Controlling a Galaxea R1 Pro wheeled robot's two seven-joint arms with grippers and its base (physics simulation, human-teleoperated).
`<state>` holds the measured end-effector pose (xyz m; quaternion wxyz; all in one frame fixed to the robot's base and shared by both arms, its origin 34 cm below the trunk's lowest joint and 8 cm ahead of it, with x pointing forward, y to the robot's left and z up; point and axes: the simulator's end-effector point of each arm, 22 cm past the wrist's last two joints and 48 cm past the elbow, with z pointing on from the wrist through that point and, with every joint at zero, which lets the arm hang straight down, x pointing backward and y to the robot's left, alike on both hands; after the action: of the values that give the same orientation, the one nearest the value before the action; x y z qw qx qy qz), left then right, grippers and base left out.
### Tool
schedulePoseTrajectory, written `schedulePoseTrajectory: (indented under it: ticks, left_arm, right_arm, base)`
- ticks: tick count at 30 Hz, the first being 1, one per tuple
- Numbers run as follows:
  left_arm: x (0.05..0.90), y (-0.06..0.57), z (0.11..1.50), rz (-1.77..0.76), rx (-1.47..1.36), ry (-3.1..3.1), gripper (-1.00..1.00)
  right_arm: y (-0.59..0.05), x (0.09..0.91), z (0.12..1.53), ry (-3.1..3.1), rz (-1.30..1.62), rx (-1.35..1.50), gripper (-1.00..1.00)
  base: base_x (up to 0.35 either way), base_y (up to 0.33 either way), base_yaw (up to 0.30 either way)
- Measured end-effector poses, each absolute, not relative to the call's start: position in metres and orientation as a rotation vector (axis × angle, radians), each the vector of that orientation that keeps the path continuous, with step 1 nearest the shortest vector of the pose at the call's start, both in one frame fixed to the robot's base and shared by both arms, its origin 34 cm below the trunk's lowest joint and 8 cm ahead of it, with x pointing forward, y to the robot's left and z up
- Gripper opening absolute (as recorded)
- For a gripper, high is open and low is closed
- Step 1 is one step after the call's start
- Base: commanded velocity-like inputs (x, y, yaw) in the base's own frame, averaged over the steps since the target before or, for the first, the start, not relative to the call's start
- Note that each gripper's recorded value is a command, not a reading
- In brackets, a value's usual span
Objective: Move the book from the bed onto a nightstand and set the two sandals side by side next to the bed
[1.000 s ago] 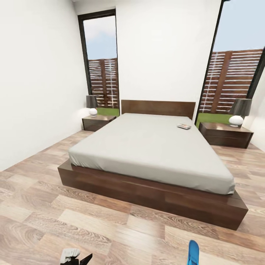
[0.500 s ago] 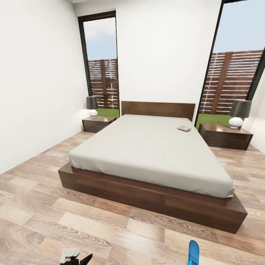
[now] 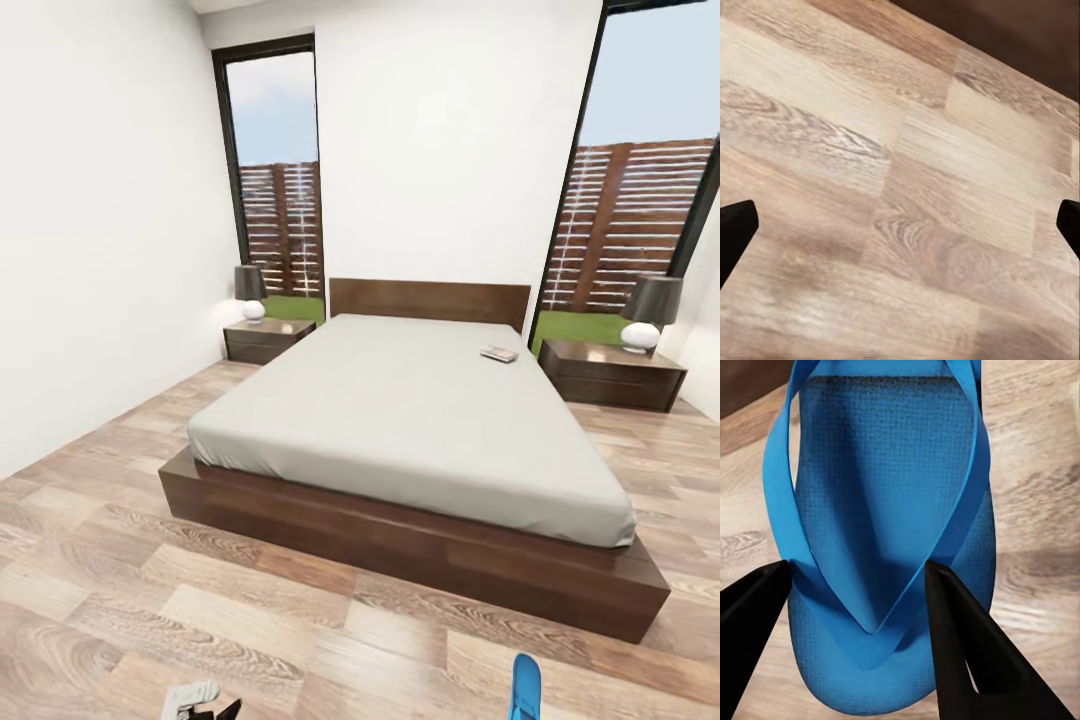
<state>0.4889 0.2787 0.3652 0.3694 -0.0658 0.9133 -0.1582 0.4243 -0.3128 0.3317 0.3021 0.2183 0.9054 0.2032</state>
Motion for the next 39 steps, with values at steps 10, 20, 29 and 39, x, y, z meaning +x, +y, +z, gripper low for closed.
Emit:
schedulePoseTrajectory:
  ticks: [10,20,29,39]
  left_arm:
    - [0.497,0.28,0.372,-0.269,-0.217,2.32,1.0]
    - [0.496,0.277,0.371,-0.268,-0.206,2.323,1.0]
    - [0.496,0.277,0.37,-0.269,-0.205,2.323,1.0]
    - [0.496,0.277,0.37,-0.27,-0.206,2.323,1.0]
  right_arm:
    - [-0.313,0.427,0.343,2.399,0.541,0.576,-1.0]
    - [-0.313,0.426,0.342,2.403,0.541,0.576,-1.0]
    - [-0.31,0.424,0.341,2.411,0.554,0.576,-1.0]
    - [-0.31,0.424,0.341,2.412,0.555,0.579,-1.0]
  base:
    - [0.0,0.0,0.0]
    - [0.0,0.0,0.184]
    - [0.0,0.0,0.281]
    - [0.0,0.0,0.287]
